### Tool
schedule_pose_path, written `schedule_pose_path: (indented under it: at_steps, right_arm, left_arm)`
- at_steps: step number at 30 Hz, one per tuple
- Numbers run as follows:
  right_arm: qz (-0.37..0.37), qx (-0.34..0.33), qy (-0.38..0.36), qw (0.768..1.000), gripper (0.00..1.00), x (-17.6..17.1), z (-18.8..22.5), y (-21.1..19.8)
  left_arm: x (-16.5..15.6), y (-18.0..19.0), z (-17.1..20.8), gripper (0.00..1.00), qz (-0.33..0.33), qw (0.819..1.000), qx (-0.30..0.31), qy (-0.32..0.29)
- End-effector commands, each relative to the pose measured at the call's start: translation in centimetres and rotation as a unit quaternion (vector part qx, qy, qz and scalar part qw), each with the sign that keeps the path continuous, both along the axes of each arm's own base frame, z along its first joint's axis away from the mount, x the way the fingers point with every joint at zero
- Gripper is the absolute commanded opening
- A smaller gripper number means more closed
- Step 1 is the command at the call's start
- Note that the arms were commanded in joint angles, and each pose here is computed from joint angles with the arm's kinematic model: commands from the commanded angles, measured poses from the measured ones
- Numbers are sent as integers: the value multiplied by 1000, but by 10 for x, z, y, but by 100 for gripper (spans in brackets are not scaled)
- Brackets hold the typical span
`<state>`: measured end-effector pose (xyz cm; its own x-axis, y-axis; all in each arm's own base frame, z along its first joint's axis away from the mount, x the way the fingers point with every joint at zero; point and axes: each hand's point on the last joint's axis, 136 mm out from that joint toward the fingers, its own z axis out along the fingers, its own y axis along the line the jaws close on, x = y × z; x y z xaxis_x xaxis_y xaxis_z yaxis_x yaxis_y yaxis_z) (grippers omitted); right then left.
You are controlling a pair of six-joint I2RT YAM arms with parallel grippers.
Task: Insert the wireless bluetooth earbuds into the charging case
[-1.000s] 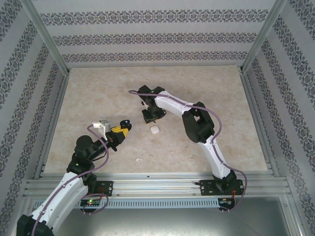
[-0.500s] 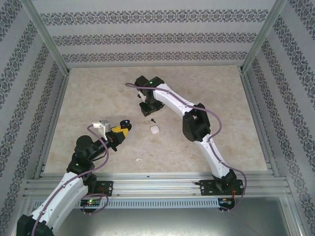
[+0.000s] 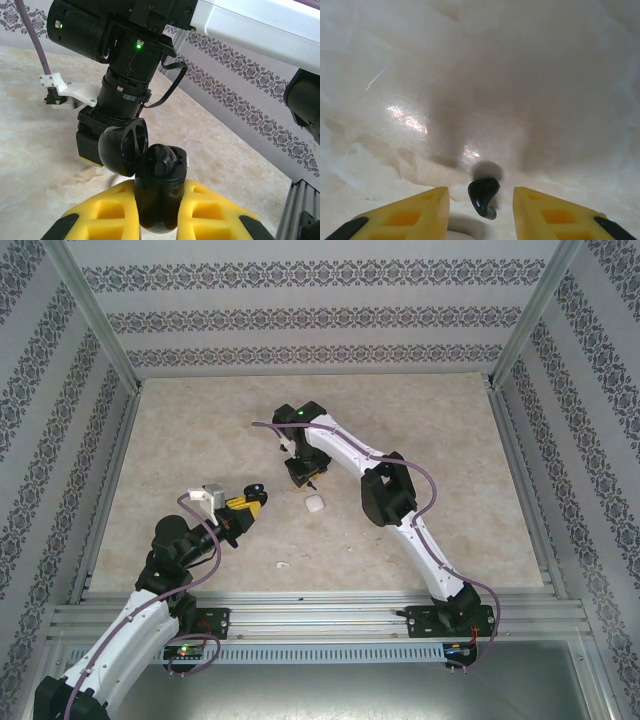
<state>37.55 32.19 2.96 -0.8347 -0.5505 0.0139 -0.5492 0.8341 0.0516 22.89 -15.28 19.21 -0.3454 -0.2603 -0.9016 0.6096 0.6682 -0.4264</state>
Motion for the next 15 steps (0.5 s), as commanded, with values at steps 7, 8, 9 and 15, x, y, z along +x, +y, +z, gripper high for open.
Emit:
schedule_pose_path:
  at_steps: [7, 8, 9, 15]
  right_arm:
    - [16, -14, 22, 1000, 32, -12, -17, 2]
    - [15, -14, 22, 1000, 32, -12, -19, 2]
    - [16, -15, 24, 999, 32, -12, -20, 2]
    - [14, -20, 30, 999, 28, -14, -27, 0]
  left_arm:
    - [-1, -1, 2, 0, -5, 1000, -7, 0]
    - [-1, -1, 2, 0, -5, 1000, -7, 0]
    - [-1, -1, 2, 0, -6, 1000, -7, 1]
    - [-2, -2, 3, 0, -7, 1000, -8, -2]
